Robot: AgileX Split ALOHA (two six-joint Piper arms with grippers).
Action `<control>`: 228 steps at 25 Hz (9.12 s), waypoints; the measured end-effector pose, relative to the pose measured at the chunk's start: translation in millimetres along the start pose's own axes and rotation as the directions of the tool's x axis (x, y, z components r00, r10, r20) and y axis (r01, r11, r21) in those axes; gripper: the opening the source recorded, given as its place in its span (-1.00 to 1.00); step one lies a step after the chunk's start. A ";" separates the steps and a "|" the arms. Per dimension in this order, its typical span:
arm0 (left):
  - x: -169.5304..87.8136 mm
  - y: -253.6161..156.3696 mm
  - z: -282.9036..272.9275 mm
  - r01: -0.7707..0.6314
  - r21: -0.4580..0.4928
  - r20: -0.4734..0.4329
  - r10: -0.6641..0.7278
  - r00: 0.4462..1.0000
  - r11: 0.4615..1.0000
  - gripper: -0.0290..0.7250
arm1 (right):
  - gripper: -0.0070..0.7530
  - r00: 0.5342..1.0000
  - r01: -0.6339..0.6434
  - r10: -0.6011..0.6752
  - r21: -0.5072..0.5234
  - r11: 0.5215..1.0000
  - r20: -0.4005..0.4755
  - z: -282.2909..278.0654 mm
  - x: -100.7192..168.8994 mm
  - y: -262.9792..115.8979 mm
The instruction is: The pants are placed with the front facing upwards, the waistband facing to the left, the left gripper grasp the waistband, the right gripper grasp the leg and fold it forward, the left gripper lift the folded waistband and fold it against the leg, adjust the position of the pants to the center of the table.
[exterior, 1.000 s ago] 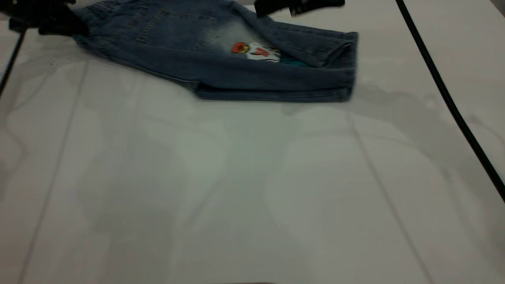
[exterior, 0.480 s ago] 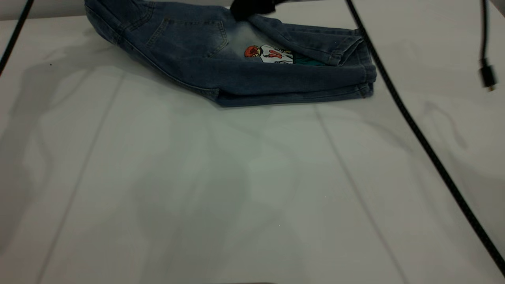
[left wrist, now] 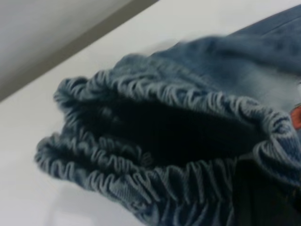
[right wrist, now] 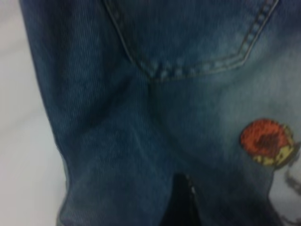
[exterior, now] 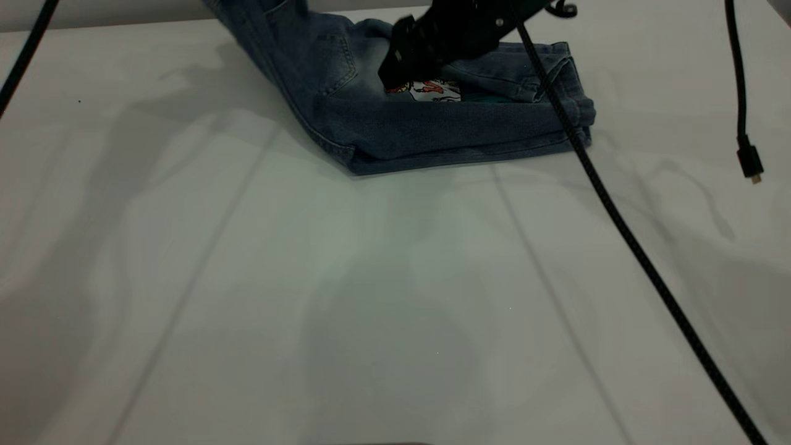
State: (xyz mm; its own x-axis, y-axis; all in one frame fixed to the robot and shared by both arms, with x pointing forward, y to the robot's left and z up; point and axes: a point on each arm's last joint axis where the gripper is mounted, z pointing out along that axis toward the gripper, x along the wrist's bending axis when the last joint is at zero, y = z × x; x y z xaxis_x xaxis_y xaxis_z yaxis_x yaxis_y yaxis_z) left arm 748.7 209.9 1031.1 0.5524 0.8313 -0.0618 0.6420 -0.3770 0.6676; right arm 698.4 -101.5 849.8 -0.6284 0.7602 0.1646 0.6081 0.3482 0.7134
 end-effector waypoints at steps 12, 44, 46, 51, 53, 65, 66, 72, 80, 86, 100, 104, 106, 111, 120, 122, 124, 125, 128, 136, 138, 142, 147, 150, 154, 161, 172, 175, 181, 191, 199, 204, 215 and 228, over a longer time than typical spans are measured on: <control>-70.7 32.2 -5.8 -0.088 -0.113 0.120 0.101 0.988 0.990 -0.77 | 0.28 0.995 -0.003 0.008 0.058 0.998 -0.096 19.1 24.8 -16.1; -101.6 32.2 -4.9 -0.185 -0.071 0.189 0.195 0.962 0.980 -0.77 | 0.28 0.952 0.010 0.038 0.155 0.988 -0.305 -33.0 45.8 15.8; -103.9 31.7 -10.1 -0.193 -0.055 0.207 0.200 0.958 0.980 -0.77 | 0.28 0.957 -0.002 0.050 0.163 0.987 -0.287 -51.0 29.2 22.2; -112.5 26.2 -16.7 -0.204 0.001 0.306 0.194 0.932 0.979 -0.77 | 0.28 0.978 -0.083 0.113 0.169 0.982 -0.174 -89.3 -27.0 24.2; -117.0 24.5 -17.8 -0.205 0.014 0.348 0.187 0.919 0.979 -0.77 | 0.28 0.977 -0.144 0.166 0.161 0.976 -0.132 -100.1 -50.2 19.7; -200.3 13.7 18.3 -0.382 0.054 0.457 0.318 0.831 0.922 -0.77 | 0.28 0.918 -0.396 0.393 0.075 0.915 0.050 -154.2 -145.0 -10.8; -205.0 9.4 26.5 -0.391 0.068 0.467 0.317 0.825 0.918 -0.77 | 0.28 0.913 -0.407 0.403 0.069 0.911 0.058 -156.6 -148.5 -12.2; -223.5 -15.5 68.8 -0.440 0.147 0.499 0.318 0.806 0.886 -0.77 | 0.28 0.895 -0.442 0.438 0.049 0.896 0.082 -163.6 -158.6 -16.5; -227.1 -42.4 118.9 -0.436 0.186 0.480 0.306 0.822 0.880 -0.72 | 0.28 0.892 -0.448 0.443 0.048 0.893 0.083 -164.3 -159.5 -17.0; -232.5 -47.4 126.2 -0.419 0.188 0.501 0.280 0.819 0.888 -0.21 | 0.28 0.892 -0.449 0.444 0.048 0.892 0.083 -164.3 -159.5 -17.0; -221.8 28.8 47.3 -0.607 0.060 0.272 0.572 0.773 0.792 0.63 | 0.27 0.914 -0.398 0.398 -0.014 0.917 0.076 -197.9 -146.4 12.5; -195.8 27.7 48.7 -0.700 0.222 0.094 0.700 0.708 0.679 0.63 | 0.27 0.929 -0.362 0.365 -0.064 0.930 0.058 -229.5 -129.8 36.8; -193.5 25.6 51.9 -0.701 0.236 0.092 0.703 0.706 0.673 0.63 | 0.27 0.935 -0.343 0.350 -0.106 0.933 0.054 -246.1 -119.9 50.5; -200.8 2.7 90.0 -0.685 0.223 0.217 0.650 0.729 0.693 0.63 | 0.27 0.945 -0.322 0.328 -0.156 0.934 0.013 -273.4 -98.0 70.7; -199.9 -55.5 163.5 -0.698 0.301 0.362 0.600 0.714 0.649 0.63 | 0.27 0.950 -0.314 0.311 -0.145 0.938 -0.038 -283.1 -82.8 77.6; -199.2 -64.1 172.5 -0.696 0.317 0.375 0.590 0.716 0.644 0.63 | 0.27 0.950 -0.312 0.309 -0.141 0.940 -0.043 -281.9 -81.0 78.2; -198.4 -73.3 181.6 -0.682 0.340 0.382 0.567 0.730 0.648 0.63 | 0.27 0.950 -0.311 0.307 -0.138 0.940 -0.047 -281.0 -79.5 78.7; -198.1 -76.4 184.6 -0.672 0.350 0.382 0.556 0.739 0.653 0.63 | 0.27 0.950 -0.311 0.307 -0.138 0.940 -0.048 -280.6 -78.9 79.0; -197.7 -80.2 189.4 -0.611 0.384 0.355 0.501 0.790 0.692 0.63 | 0.27 0.951 -0.308 0.303 -0.135 0.942 -0.052 -279.3 -77.0 79.7; -196.7 -78.9 191.1 -0.486 0.437 0.268 0.406 0.874 0.757 0.62 | 0.27 0.951 -0.308 0.303 -0.133 0.942 -0.054 -279.3 -76.7 79.7; -196.6 -76.1 190.8 -0.476 0.432 0.256 0.402 0.879 0.766 0.62 | 0.27 0.951 -0.310 0.305 -0.135 0.941 -0.057 -279.3 -76.6 79.9; -194.9 -62.4 184.8 -0.469 0.400 0.214 0.417 0.883 0.787 0.62 | 0.27 0.952 -0.304 0.299 -0.147 0.941 -0.058 -282.6 -74.7 82.1; -196.6 -25.3 148.6 -0.444 0.323 0.146 0.419 0.896 0.836 0.62 | 0.27 0.964 -0.267 0.263 -0.198 0.943 -0.045 -305.0 -61.9 93.2; -196.9 1.5 115.0 -0.422 0.270 0.080 0.417 0.906 0.866 0.62 | 0.27 0.974 -0.226 0.224 -0.242 0.944 -0.036 -329.3 -46.1 103.0; -193.0 31.2 69.0 -0.360 0.212 -0.046 0.377 0.925 0.909 0.62 | 0.27 0.986 -0.168 0.163 -0.292 0.942 -0.043 -369.1 -15.1 113.8; -189.0 80.5 -42.9 -0.190 0.002 -0.245 0.185 0.952 0.982 0.62 | 0.27 0.983 -0.177 0.152 -0.332 0.927 -0.101 -444.9 55.8 115.5; -206.2 58.9 -230.7 -0.100 -0.159 -0.164 0.073 0.984 0.982 0.62 | 0.27 0.982 -0.171 0.190 -0.363 0.916 0.017 -534.0 144.1 78.9; -207.3 26.3 -266.8 -0.098 -0.140 -0.160 0.075 0.984 0.985 0.62 | 0.27 0.977 -0.163 0.204 -0.396 0.904 0.063 -552.4 163.4 65.8; -207.7 -58.5 -329.6 -0.098 -0.131 -0.159 0.076 0.984 0.987 0.62 | 0.27 0.973 -0.153 0.211 -0.427 0.891 0.091 -565.6 200.3 18.6; -207.7 -197.3 -382.5 -0.095 -0.213 -0.140 0.066 0.988 0.973 0.62 | 0.27 0.949 -0.197 0.264 -0.333 0.922 0.171 -519.5 218.7 -97.2; -204.6 -267.3 -368.5 -0.096 -0.210 -0.140 0.067 0.988 0.973 0.62 | 0.27 0.899 -0.175 0.269 -0.278 0.944 0.346 -483.5 209.5 -169.7; -202.8 -297.5 -348.7 -0.093 -0.173 -0.135 0.070 0.988 0.981 0.62 | 0.27 0.876 -0.193 0.285 -0.259 0.946 0.388 -459.5 194.5 -190.8; -200.5 -332.7 -309.4 -0.009 -0.072 -0.114 0.001 0.993 0.997 0.62 | 0.27 0.861 -0.185 0.286 -0.266 0.946 0.420 -448.7 188.5 -203.3; -204.2 -334.3 -300.6 -0.013 -0.079 -0.069 0.007 0.998 0.997 0.62 | 0.27 0.860 -0.188 0.291 -0.268 0.945 0.419 -448.8 188.4 -203.3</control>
State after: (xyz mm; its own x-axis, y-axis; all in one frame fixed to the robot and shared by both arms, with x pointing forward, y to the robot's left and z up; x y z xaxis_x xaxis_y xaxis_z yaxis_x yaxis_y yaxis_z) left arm 261.4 289.0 1043.6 0.5190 0.8548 -0.0058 0.5911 -0.3540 0.7248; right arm 238.7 -275.2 1041.4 -0.1605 0.9850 0.0636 0.5627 0.0384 0.8258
